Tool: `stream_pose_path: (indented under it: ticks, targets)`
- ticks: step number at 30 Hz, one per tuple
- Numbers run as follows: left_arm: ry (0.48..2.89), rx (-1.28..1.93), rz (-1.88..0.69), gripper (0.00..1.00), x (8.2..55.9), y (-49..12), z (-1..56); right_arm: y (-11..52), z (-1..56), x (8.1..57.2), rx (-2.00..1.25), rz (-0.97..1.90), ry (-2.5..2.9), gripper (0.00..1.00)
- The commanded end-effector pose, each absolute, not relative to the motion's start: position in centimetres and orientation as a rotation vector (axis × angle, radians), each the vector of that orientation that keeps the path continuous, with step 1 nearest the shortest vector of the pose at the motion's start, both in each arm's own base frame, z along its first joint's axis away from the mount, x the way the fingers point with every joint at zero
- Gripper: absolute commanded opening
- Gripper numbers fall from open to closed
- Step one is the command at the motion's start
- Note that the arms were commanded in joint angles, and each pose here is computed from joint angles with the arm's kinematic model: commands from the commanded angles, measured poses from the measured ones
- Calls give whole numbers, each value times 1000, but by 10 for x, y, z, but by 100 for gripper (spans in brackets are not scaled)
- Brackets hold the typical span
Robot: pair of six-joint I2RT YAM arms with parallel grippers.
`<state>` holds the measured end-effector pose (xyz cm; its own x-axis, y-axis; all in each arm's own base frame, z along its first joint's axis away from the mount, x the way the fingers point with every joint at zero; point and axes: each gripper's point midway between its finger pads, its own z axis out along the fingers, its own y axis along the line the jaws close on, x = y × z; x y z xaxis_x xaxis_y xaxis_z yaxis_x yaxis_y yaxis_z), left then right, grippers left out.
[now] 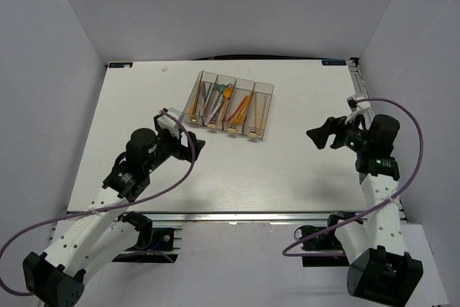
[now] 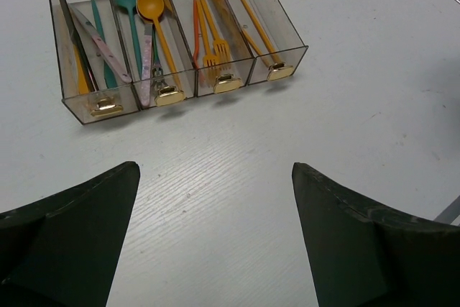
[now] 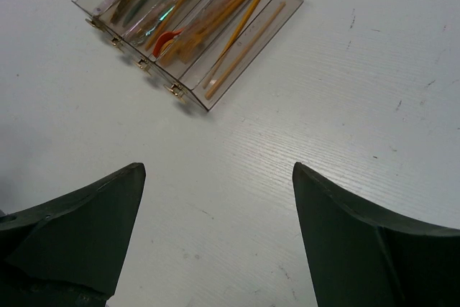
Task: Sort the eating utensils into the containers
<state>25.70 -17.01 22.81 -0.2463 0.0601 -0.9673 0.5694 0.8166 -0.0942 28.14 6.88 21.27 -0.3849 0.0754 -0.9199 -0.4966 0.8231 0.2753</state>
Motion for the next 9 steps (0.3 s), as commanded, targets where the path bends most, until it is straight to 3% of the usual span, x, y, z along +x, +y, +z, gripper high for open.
stream_pose_path:
  ticks: [1, 9]
  targets:
    - [1774, 476, -484, 98, 257, -164, 226, 71, 225, 282, -314, 643, 1839, 89]
    - [1769, 472, -456, 98, 260, -161, 226, 65, 222, 287, -290, 575, 1837, 90]
